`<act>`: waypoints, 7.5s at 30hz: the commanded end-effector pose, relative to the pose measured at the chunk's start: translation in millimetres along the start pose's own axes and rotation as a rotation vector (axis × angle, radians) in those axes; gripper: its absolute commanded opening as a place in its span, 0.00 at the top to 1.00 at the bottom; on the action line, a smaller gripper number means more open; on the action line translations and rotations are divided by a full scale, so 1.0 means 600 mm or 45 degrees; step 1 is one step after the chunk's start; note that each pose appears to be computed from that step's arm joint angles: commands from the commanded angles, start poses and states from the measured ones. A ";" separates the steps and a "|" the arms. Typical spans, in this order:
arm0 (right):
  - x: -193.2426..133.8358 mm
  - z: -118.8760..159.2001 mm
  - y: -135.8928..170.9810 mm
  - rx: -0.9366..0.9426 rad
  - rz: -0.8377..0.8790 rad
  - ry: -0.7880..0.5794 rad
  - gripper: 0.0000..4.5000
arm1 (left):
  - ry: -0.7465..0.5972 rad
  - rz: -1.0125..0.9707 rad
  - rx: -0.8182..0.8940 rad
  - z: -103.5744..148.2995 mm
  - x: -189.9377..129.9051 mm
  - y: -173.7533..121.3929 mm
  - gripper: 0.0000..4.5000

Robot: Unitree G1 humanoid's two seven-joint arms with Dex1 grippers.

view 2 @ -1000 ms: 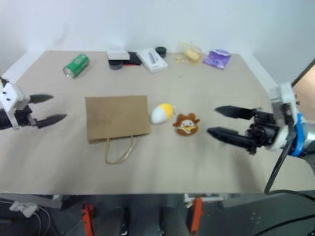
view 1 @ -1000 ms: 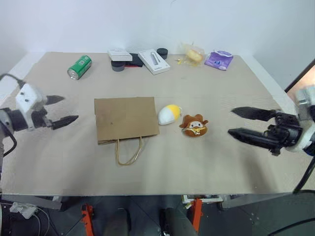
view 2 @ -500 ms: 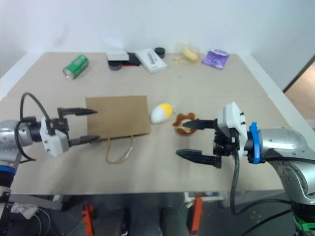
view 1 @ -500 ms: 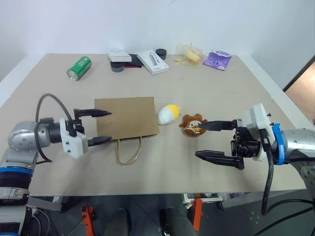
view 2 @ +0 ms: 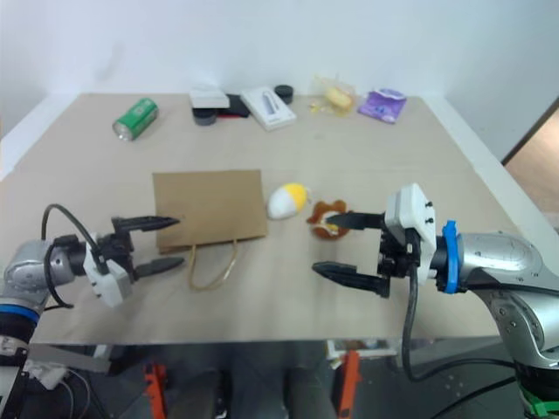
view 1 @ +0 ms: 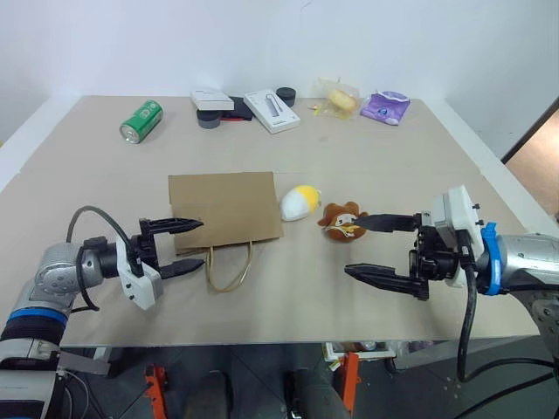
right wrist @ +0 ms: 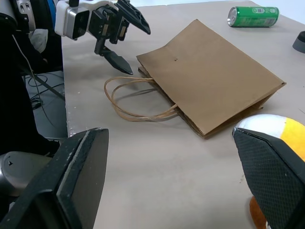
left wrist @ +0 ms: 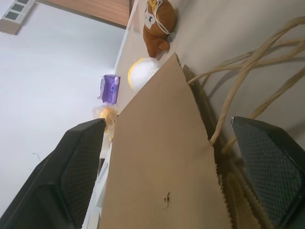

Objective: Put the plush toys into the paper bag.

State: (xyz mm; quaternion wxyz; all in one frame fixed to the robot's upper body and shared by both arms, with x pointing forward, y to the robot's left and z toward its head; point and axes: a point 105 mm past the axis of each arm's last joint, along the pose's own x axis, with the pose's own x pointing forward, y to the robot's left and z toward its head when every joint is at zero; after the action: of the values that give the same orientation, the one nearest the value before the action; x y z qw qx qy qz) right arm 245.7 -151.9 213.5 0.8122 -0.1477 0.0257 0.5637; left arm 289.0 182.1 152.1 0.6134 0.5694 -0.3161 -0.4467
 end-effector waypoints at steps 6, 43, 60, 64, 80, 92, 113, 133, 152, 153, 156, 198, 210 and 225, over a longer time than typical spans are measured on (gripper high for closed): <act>-0.004 0.020 0.000 -0.069 -0.031 -0.029 0.00 | -0.028 0.001 0.014 0.005 0.016 -0.004 0.03; 0.189 -0.063 -0.038 0.324 -0.322 -0.291 0.98 | -0.109 0.358 -0.559 0.057 0.092 0.067 1.00; 0.341 -0.142 -0.076 0.451 -0.520 -0.123 1.00 | -0.020 0.765 -0.562 0.042 0.067 0.140 1.00; 0.334 -0.163 -0.074 0.488 -0.546 -0.042 1.00 | 0.016 0.984 -0.502 0.035 0.043 0.186 1.00; 0.323 -0.101 -0.073 0.376 -0.469 -0.179 1.00 | 0.039 1.024 -0.597 0.041 0.056 0.178 1.00; 0.184 0.027 -0.020 0.216 -0.050 -0.419 0.36 | 0.105 0.923 -0.663 0.029 0.053 0.134 1.00; 0.055 -0.157 -0.178 0.519 -0.813 0.232 0.31 | 0.048 0.937 -0.643 0.030 0.054 0.164 1.00; 0.076 0.043 -0.096 0.412 -0.280 -0.355 0.99 | 0.054 0.978 -0.685 0.029 0.051 0.170 1.00; 0.303 0.047 -0.093 0.582 -0.216 -0.220 0.99 | 0.019 0.979 -0.704 0.037 0.066 0.171 1.00; 0.312 0.043 -0.101 0.583 -0.254 -0.201 0.99 | 0.018 0.978 -0.706 0.038 0.067 0.171 1.00; 0.330 0.024 -0.136 0.517 -0.451 -0.131 0.99 | 0.024 0.976 -0.704 0.037 0.065 0.170 1.00; 0.250 -0.119 -0.209 0.686 -0.760 0.028 0.51 | 0.063 1.003 -0.739 0.021 0.058 0.173 1.00; 0.143 0.090 -0.126 0.476 -0.251 -0.511 0.99 | 0.056 1.005 -0.752 0.019 0.063 0.174 1.00; 0.358 0.057 -0.095 0.483 -0.278 -0.197 0.99 | 0.039 1.021 -0.768 0.020 0.069 0.179 1.00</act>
State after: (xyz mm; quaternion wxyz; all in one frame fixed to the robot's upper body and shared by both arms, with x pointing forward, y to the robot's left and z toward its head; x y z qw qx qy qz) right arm 369.1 22.9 193.8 0.8767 0.0630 0.0951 0.4674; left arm 321.3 134.5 241.7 0.8854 0.2108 -0.3336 -0.2458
